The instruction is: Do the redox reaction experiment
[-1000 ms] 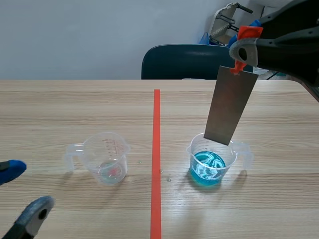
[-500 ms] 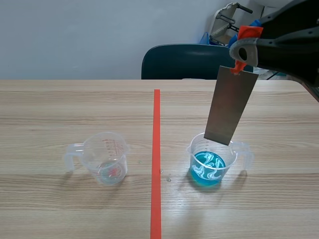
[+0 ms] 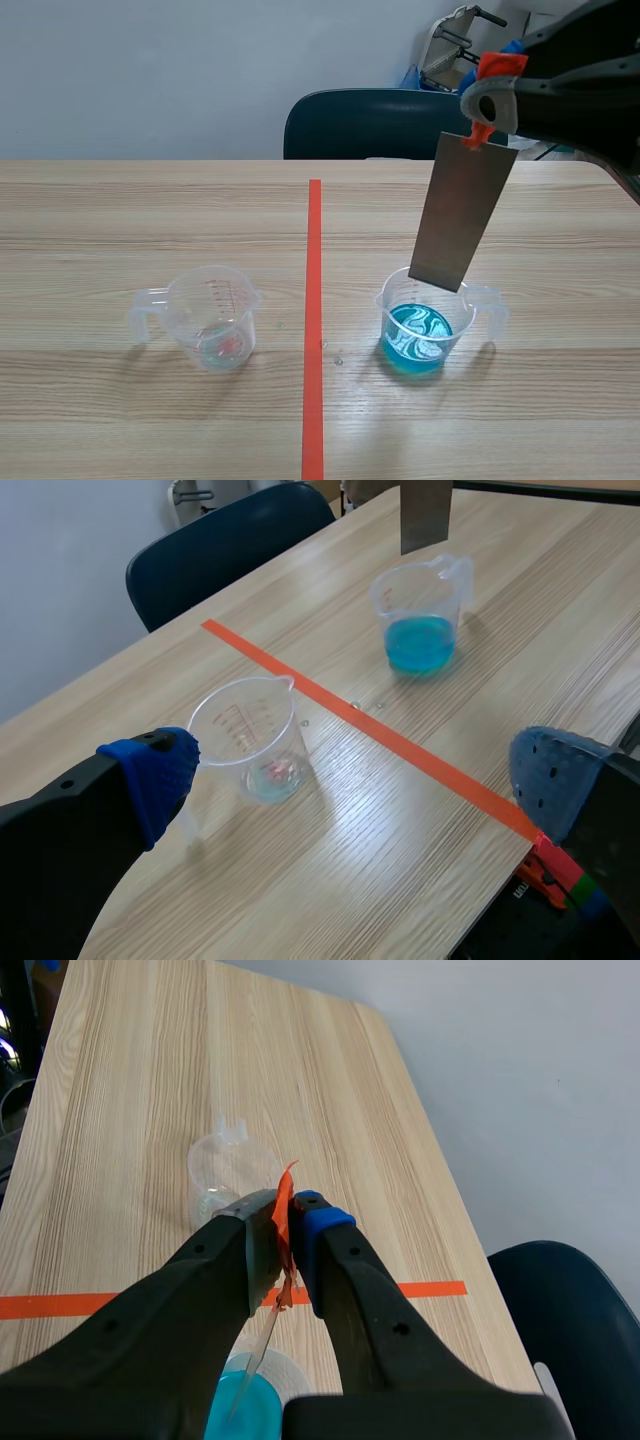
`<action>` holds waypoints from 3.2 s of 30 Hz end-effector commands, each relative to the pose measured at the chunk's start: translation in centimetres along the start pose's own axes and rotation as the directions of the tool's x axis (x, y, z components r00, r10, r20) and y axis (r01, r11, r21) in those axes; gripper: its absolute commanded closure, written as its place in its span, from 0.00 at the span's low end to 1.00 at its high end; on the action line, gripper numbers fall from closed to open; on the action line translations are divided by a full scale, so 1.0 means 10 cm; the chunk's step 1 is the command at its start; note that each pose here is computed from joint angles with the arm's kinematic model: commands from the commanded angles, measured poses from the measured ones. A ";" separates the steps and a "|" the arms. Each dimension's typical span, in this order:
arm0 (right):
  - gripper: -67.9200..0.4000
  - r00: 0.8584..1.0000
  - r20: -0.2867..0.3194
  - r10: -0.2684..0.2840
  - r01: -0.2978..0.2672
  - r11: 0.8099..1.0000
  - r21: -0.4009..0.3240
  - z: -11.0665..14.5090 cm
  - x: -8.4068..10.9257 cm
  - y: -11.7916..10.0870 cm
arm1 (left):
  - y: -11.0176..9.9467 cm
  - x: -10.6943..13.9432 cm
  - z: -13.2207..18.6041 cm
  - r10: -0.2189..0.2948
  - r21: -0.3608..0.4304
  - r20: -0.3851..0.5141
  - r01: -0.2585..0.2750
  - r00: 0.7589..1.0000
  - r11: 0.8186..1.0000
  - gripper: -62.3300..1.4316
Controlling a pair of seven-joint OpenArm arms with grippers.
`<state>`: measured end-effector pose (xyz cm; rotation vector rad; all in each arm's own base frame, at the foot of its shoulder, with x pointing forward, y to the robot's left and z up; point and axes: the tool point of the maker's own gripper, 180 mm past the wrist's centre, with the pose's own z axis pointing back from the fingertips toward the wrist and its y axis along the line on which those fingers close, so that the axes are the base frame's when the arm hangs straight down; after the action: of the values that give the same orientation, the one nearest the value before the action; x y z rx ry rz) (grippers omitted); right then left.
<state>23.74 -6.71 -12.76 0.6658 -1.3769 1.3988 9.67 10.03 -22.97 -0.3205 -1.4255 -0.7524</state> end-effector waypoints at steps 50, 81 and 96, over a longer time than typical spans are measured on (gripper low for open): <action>0.99 1.000 0.023 0.021 -0.021 1.000 -0.007 0.02 0.10 -0.06 | 0.20 -0.10 0.00 0.098 0.126 -0.046 -0.092 0.994 0.988 0.00; 0.99 0.999 0.024 0.023 -0.022 1.000 -0.007 0.02 0.10 -0.06 | 0.20 -0.09 0.00 0.098 0.125 -0.040 -0.092 0.994 0.988 0.00; 0.99 0.999 0.027 0.020 -0.020 1.000 -0.008 0.02 0.11 -0.06 | 0.20 -0.09 0.00 0.098 0.125 -0.040 -0.092 0.994 0.988 0.00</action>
<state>23.77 -6.71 -12.68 0.6648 -1.3795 1.3998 10.93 12.07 -23.85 -0.2594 -1.3719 -0.5990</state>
